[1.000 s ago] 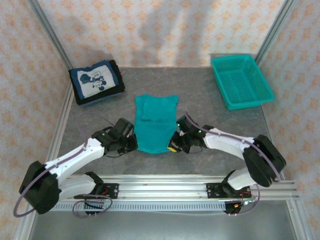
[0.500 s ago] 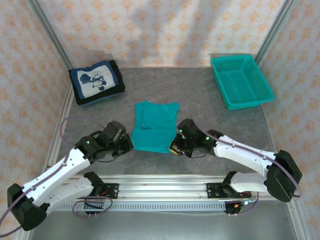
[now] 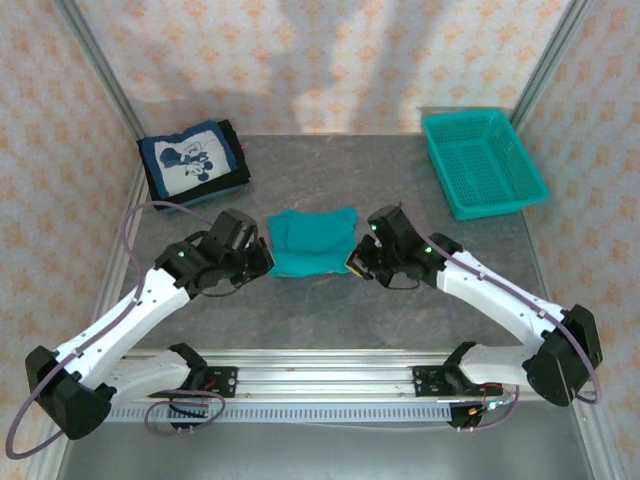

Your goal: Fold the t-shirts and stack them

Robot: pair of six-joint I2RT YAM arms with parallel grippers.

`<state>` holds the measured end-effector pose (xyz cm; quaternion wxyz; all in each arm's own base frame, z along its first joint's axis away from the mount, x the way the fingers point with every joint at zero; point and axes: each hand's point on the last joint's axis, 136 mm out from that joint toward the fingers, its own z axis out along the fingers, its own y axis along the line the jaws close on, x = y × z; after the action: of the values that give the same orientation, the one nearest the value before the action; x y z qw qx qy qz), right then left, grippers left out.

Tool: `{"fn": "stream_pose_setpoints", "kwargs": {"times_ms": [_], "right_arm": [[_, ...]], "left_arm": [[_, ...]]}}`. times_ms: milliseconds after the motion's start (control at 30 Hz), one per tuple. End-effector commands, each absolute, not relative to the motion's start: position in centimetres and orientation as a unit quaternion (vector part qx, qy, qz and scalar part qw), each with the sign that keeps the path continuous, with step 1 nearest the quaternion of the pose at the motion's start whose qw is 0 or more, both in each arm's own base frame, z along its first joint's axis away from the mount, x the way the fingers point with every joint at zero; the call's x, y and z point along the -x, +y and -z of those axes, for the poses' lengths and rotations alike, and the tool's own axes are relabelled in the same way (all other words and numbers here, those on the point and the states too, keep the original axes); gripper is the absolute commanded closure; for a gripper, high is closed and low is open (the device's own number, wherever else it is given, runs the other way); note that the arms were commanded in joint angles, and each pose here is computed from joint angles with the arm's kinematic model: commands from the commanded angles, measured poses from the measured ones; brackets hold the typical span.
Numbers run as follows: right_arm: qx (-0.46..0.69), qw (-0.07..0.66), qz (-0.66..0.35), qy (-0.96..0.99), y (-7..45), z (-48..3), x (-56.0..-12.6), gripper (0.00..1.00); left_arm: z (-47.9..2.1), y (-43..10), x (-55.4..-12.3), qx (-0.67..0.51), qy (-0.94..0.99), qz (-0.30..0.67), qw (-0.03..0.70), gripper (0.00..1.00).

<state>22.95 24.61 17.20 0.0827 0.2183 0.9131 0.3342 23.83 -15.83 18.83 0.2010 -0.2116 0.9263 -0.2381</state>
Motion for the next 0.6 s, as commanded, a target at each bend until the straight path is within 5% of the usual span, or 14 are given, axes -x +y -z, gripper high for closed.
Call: {"fn": "stream_pose_setpoints", "kwargs": {"times_ms": [0,567], "right_arm": [[-0.2,0.082,-0.333,0.918,24.5,-18.0,-24.2,1.0],[-0.194,0.053,-0.307,0.93,23.6,-16.2,-32.5,1.0]], "left_arm": [[-19.7,-15.1,-25.2,0.211,0.925,0.233,0.212,1.0],[-17.4,-13.2,-32.9,0.224,0.935,0.198,0.191,1.0]]}}
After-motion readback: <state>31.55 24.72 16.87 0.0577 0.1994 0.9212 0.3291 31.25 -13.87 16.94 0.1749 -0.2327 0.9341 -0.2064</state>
